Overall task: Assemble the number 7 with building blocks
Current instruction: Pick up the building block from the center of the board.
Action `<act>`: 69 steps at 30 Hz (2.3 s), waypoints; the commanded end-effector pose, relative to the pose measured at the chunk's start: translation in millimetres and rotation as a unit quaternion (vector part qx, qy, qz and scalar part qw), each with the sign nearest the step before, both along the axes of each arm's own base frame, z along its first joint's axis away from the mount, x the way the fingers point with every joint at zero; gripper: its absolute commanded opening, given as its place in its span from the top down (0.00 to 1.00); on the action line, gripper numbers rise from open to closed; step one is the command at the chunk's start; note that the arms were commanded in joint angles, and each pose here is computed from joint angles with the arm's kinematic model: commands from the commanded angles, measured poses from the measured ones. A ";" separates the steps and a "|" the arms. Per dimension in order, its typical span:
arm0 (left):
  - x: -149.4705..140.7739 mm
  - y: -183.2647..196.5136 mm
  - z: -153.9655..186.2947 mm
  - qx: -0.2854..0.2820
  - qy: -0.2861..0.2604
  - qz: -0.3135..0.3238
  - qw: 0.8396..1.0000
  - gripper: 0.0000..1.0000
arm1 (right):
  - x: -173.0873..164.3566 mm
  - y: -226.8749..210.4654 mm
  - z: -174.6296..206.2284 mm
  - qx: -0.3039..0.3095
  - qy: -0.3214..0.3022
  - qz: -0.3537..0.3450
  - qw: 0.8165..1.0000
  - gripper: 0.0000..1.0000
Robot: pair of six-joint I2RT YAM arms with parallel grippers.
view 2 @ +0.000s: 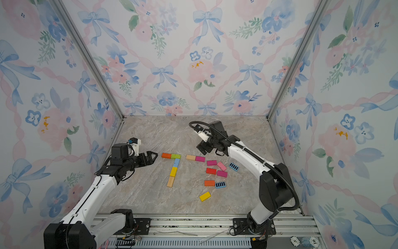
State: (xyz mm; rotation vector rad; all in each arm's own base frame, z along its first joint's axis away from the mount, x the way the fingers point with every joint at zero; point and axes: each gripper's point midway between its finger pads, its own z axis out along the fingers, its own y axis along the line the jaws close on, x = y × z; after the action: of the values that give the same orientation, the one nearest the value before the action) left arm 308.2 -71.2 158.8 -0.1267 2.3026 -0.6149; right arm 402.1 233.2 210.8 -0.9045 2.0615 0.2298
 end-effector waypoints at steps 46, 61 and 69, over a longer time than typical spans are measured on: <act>-2.7 -7.1 1.5 0.000 -0.009 -0.017 1.000 0.02 | -61.4 -35.0 -169.2 -0.117 0.384 -0.223 0.888 0.13; -3.0 -7.0 2.5 0.001 -0.011 -0.017 1.000 0.02 | -57.6 -28.2 -188.0 -0.137 0.380 -0.228 0.886 0.18; -3.3 -7.1 2.5 0.001 -0.012 -0.017 1.000 0.02 | -57.1 -28.2 -190.6 -0.150 0.376 -0.231 0.885 0.33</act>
State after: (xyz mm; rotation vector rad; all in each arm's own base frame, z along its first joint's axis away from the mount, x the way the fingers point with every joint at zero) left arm 306.7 -76.3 160.0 -0.1071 2.3019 -0.6324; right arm 344.7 203.1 21.4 -0.4848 3.0315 0.0165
